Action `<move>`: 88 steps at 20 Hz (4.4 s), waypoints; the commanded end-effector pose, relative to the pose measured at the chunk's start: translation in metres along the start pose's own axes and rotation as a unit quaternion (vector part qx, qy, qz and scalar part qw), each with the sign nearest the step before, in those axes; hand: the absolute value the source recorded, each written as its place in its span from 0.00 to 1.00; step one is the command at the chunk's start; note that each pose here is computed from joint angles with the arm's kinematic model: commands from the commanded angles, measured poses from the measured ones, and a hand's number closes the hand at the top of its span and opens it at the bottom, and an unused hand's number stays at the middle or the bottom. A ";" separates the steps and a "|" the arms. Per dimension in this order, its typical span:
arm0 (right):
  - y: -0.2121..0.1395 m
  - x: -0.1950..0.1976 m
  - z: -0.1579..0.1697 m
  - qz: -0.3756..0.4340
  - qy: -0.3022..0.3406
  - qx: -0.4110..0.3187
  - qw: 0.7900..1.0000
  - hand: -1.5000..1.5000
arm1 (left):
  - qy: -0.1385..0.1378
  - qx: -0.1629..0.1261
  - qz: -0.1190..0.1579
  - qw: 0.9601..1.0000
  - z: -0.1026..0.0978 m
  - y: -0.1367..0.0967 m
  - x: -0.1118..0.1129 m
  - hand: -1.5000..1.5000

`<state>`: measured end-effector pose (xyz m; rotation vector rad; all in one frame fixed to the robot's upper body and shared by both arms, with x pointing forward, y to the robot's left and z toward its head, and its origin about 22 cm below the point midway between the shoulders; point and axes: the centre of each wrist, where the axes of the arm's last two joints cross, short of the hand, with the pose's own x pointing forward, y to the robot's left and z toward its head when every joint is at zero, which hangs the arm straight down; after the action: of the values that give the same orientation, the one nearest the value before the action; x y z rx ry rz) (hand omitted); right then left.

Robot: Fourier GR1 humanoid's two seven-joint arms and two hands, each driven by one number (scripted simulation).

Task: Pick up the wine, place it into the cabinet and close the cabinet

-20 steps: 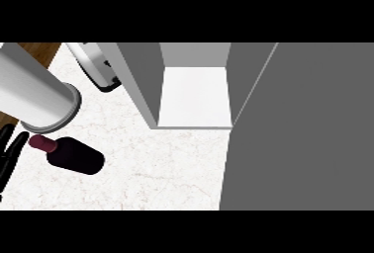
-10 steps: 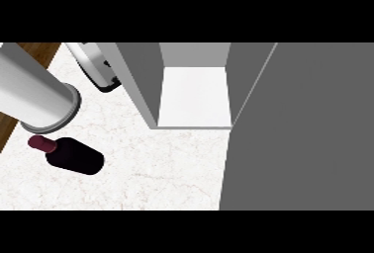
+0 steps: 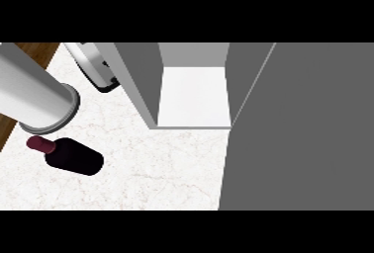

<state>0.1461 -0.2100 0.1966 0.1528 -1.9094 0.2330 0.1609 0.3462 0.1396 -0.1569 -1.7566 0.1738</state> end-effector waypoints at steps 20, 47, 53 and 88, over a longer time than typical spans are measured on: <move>0.002 0.033 0.024 -0.007 -0.021 0.013 1.000 0.00 | 0.034 0.030 -0.010 0.999 -0.014 0.051 -0.109 0.00; 0.000 0.039 0.018 -0.013 -0.025 0.022 0.999 0.00 | 0.064 0.008 0.000 0.998 -0.001 0.088 -0.195 0.00; -0.002 0.031 0.017 -0.017 -0.021 0.009 1.000 0.00 | 0.063 -0.001 -0.001 0.998 -0.023 0.076 -0.211 0.00; -0.010 0.029 -0.006 -0.003 -0.020 0.012 1.000 0.00 | 0.041 -0.116 -0.032 0.992 -0.033 0.061 -0.247 1.00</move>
<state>0.1527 -0.2120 0.2125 0.1239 -1.8978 0.2550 0.2442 0.3606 -0.1049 -0.2588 -1.6404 0.0548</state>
